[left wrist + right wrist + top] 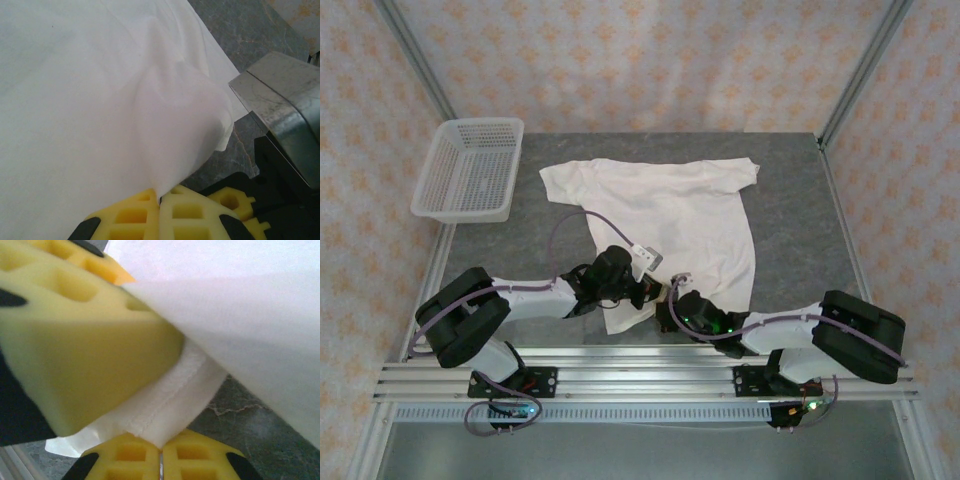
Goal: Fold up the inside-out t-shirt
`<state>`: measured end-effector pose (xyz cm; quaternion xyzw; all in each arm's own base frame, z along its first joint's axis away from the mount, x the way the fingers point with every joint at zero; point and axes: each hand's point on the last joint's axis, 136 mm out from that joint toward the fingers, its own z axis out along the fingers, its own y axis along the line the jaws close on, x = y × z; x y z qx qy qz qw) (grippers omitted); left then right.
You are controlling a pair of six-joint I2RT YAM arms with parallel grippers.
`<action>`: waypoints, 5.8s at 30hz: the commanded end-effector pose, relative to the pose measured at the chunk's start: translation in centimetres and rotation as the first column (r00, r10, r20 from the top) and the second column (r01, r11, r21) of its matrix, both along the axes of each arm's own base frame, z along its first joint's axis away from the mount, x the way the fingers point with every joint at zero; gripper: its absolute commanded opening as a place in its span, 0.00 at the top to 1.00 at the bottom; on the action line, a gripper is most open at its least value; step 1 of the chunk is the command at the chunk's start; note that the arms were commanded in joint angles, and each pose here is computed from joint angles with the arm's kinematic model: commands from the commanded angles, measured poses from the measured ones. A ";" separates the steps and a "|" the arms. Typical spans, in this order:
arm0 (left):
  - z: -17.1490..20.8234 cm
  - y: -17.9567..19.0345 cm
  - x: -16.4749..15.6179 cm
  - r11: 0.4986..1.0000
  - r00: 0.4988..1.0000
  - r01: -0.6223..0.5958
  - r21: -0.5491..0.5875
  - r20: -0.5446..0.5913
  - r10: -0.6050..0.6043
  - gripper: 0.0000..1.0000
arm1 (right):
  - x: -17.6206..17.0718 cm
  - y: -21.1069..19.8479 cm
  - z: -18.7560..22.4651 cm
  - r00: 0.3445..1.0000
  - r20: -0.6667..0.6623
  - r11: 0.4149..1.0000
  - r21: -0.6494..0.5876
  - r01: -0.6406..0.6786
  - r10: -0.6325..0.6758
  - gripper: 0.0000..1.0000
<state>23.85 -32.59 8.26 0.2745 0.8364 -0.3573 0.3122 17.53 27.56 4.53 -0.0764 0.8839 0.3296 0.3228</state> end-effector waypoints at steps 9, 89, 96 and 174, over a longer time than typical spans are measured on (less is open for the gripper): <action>4.9 5.8 0.1 0.989 0.972 -0.148 -0.012 0.183 0.148 0.44 | 1.1 0.4 1.8 0.999 0.026 0.998 0.047 0.041 -0.042 1.00; 11.2 9.3 -2.1 0.976 0.940 -0.208 -0.067 0.260 0.218 1.00 | 13.6 -12.6 8.2 0.726 0.341 0.760 -0.050 0.648 -0.597 0.65; 8.9 6.4 -1.8 0.992 0.974 -0.118 -0.039 0.189 0.123 0.47 | 14.6 -9.1 9.1 0.784 0.309 0.832 0.046 0.553 -0.538 0.65; 32.0 -1.5 4.0 0.930 0.995 -0.077 -0.358 0.030 0.094 1.00 | 19.6 -2.0 5.7 0.891 0.404 0.949 -0.139 0.285 -0.208 1.00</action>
